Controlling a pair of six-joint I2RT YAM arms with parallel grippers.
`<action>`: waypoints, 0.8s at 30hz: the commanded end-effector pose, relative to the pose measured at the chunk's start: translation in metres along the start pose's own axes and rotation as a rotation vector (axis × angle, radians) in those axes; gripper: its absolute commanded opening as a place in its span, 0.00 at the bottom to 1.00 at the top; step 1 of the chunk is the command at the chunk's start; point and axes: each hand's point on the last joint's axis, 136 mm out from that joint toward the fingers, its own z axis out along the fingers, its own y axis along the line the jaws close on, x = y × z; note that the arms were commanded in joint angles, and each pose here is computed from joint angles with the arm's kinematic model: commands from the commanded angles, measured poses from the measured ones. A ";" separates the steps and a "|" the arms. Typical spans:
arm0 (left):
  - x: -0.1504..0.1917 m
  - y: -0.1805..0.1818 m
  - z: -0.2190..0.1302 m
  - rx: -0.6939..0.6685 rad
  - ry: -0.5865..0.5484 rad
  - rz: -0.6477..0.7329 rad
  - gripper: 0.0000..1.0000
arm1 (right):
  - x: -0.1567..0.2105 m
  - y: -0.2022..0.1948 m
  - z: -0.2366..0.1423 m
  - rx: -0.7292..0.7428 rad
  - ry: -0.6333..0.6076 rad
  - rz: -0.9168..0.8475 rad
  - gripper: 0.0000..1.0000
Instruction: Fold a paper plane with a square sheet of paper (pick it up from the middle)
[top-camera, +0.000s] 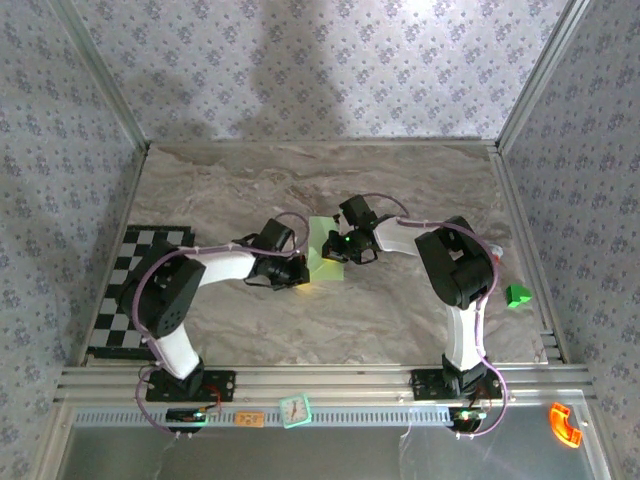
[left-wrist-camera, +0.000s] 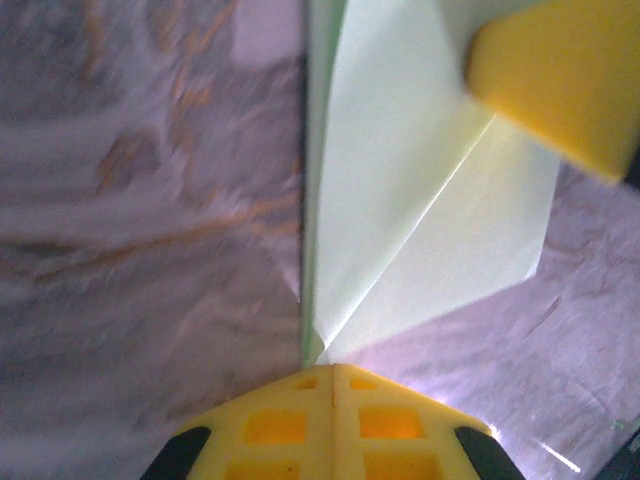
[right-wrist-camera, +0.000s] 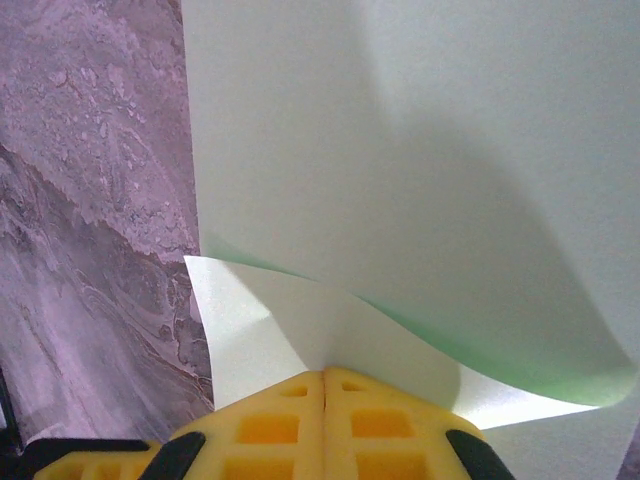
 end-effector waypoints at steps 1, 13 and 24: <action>-0.012 -0.023 -0.034 0.028 -0.089 0.019 0.00 | 0.040 -0.065 0.021 0.189 0.108 0.073 0.02; -0.047 -0.032 -0.008 0.030 -0.118 -0.002 0.00 | 0.025 -0.047 0.018 0.127 0.073 0.061 0.02; -0.017 0.017 0.024 -0.090 -0.001 -0.093 0.00 | 0.005 -0.012 0.001 0.033 -0.001 -0.071 0.02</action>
